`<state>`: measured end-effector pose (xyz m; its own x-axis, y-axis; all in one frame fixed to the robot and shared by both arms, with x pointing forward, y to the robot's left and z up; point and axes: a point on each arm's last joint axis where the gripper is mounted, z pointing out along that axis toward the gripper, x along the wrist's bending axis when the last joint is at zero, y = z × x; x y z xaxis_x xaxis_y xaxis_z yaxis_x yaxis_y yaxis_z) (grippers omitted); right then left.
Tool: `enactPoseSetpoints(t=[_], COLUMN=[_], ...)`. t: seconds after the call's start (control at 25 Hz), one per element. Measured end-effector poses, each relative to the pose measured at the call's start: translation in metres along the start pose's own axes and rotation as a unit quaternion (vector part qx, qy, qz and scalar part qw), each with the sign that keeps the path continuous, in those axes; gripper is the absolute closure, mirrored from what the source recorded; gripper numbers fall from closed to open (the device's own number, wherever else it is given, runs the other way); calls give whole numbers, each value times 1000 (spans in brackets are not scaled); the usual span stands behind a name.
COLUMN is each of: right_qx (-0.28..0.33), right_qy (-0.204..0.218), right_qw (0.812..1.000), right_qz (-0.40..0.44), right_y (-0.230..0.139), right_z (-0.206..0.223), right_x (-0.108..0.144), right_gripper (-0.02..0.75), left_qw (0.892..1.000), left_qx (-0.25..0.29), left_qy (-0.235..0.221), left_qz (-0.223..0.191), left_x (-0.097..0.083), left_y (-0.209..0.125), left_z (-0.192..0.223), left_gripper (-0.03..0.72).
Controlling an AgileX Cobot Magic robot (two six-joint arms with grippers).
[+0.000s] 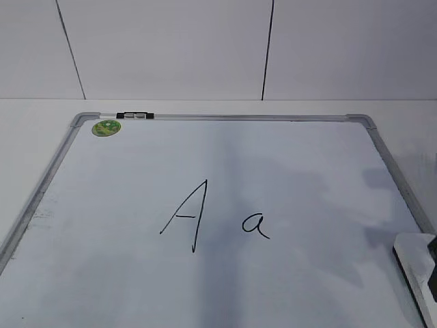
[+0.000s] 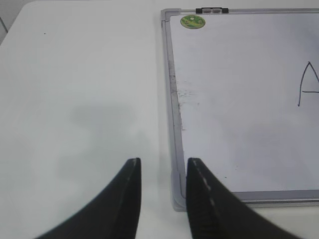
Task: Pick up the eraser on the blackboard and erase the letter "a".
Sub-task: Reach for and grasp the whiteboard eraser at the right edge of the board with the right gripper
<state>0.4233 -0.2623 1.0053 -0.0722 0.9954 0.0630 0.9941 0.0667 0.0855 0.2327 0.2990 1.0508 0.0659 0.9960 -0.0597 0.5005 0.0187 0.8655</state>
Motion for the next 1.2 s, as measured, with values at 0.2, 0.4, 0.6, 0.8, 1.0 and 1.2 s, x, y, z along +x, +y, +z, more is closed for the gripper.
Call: enactPoseSetpoints(t=[0.2, 0.4, 0.6, 0.8, 1.0, 1.2], right_qx=[16, 15, 11, 10, -2, 31], right_qy=[-5, -10, -25, -28, -27, -32], right_qw=[1000, 999, 999, 999, 999, 998], right_qz=[18, 38, 34, 32, 38, 42], right_y=[5, 8, 8, 8, 13, 19], right_z=[10, 12, 12, 12, 15, 31], right_x=[1, 0, -2, -3, -3, -3], right_gripper=[199, 198, 106, 61, 60, 60], left_qw=[1000, 1000, 1000, 1000, 1000, 1000], left_qx=[0, 0, 0, 0, 0, 0], left_qy=[0, 0, 0, 0, 0, 0], left_qz=[0, 0, 0, 0, 0, 0], left_x=[0, 0, 0, 0, 0, 0], left_y=[0, 0, 0, 0, 0, 0], left_z=[0, 0, 0, 0, 0, 0], left_gripper=[454, 454, 454, 454, 454, 454])
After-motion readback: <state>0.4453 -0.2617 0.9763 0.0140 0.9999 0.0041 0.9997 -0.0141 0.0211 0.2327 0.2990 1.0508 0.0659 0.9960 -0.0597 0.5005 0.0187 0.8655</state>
